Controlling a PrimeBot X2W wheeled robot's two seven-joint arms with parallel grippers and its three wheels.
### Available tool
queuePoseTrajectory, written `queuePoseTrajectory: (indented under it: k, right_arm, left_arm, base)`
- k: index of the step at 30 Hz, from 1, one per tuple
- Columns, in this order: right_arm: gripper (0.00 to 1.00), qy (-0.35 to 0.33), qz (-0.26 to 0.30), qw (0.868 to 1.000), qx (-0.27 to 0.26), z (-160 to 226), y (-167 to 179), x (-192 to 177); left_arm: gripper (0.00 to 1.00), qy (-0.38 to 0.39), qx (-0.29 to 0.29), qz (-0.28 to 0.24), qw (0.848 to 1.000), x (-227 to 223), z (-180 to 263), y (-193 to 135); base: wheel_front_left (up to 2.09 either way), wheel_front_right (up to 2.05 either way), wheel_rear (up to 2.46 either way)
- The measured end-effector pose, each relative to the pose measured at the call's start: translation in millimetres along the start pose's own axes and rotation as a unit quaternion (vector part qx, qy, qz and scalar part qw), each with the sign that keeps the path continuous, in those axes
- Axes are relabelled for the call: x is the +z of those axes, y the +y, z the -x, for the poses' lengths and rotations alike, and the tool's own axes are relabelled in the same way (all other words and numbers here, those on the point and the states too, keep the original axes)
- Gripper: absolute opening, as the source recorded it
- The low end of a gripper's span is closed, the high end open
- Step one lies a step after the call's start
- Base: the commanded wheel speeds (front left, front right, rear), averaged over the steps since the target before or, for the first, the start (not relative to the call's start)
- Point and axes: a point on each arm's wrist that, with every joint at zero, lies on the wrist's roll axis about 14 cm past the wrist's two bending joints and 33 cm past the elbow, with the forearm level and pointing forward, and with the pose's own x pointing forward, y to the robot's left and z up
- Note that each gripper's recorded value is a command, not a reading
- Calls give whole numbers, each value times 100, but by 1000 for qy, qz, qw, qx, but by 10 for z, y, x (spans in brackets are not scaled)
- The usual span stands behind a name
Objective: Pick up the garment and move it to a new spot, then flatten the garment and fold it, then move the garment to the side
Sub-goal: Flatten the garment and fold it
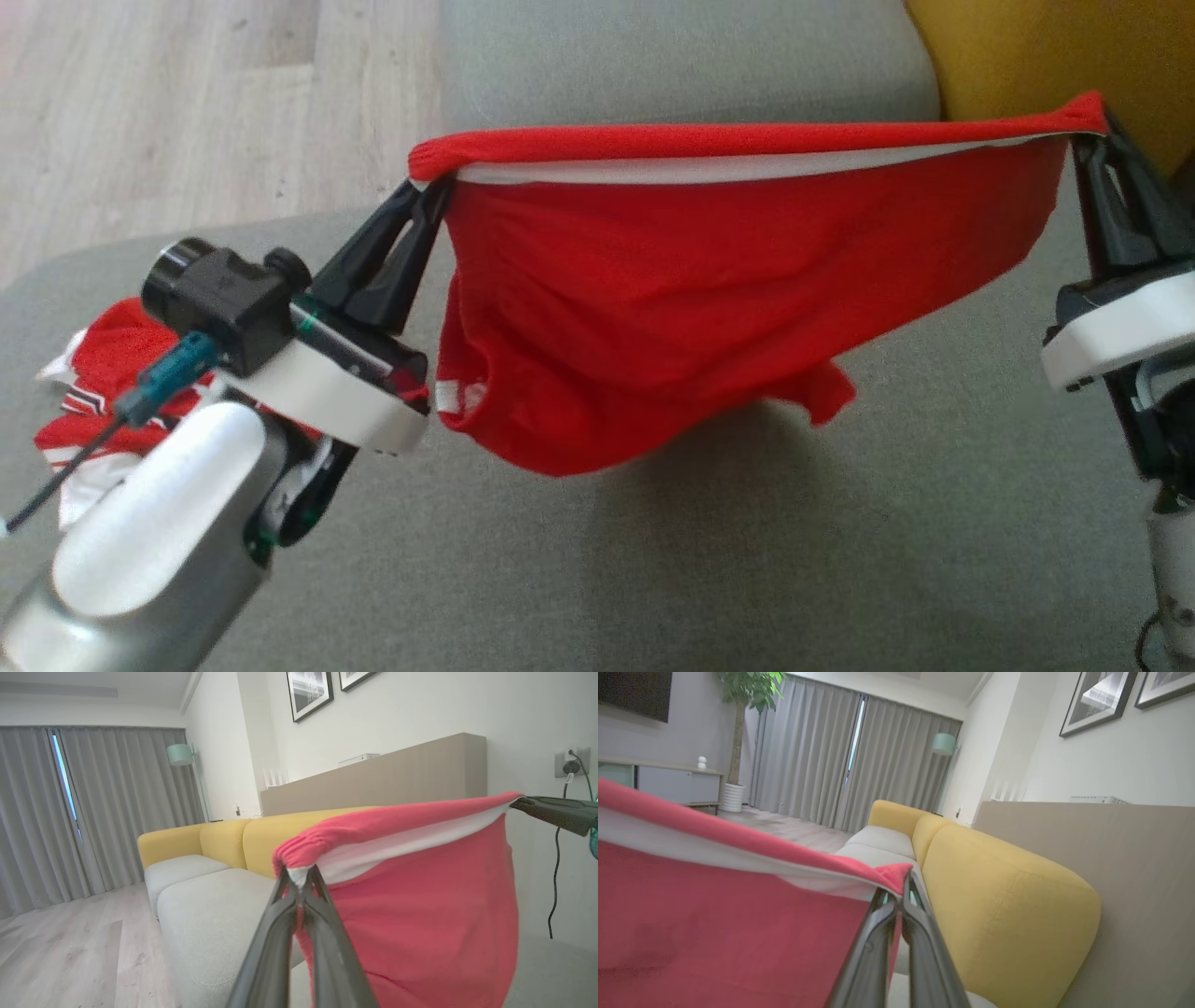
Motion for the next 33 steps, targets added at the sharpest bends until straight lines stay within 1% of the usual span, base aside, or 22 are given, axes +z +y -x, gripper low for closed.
queuePoseTrajectory:
  k: [3,5,7,11,16,20,23,25,27,28,30,33]
  right_arm:
    - [0,27,-7,1000,9,-71,39,-165]
    - [0,43,7,999,15,-212,27,-262]
    - [0,39,5,999,9,-443,-60,-273]
    - [0,28,20,999,4,-1010,-198,-268]
    - [0,3,38,999,-12,-1641,-375,-296]
    - [0,-15,50,998,-23,-1993,-435,-402]
    - [0,6,48,999,-9,-2105,-286,-740]
    - [0,43,44,998,5,-2101,-151,-1089]
    - [0,89,38,995,19,-2025,-16,-1456]
    - [0,115,39,992,30,-1959,61,-1646]
    - [0,168,44,984,52,-1780,204,-2014]
    - [0,243,54,965,82,-1458,367,-2456]
  left_arm:
    - [0,28,0,-4,1000,-137,-65,84]
    - [0,42,-3,-4,999,-227,-169,155]
    - [0,50,-12,-7,999,-300,-322,246]
    - [0,53,-12,-8,998,-431,-730,548]
    - [0,26,-9,-7,1000,-532,-1275,842]
    - [0,-7,-1,-5,1000,-580,-1601,1026]
    - [0,-2,10,7,1000,-822,-1671,1117]
    - [0,21,14,18,1000,-1097,-1639,1127]
    - [0,58,5,14,998,-1405,-1553,1051]
    - [0,74,-3,12,997,-1541,-1497,990]
    - [0,101,-4,26,995,-1787,-1370,899]
    - [0,146,-11,42,988,-2118,-1135,726]
  base:
    - [0,0,0]
    - [0,0,0]
    - [0,0,0]
    - [0,0,0]
    - [0,0,0]
    - [0,0,0]
    - [0,0,0]
    - [0,0,0]
    - [0,0,0]
    - [0,0,0]
    - [0,0,0]
    - [0,0,0]
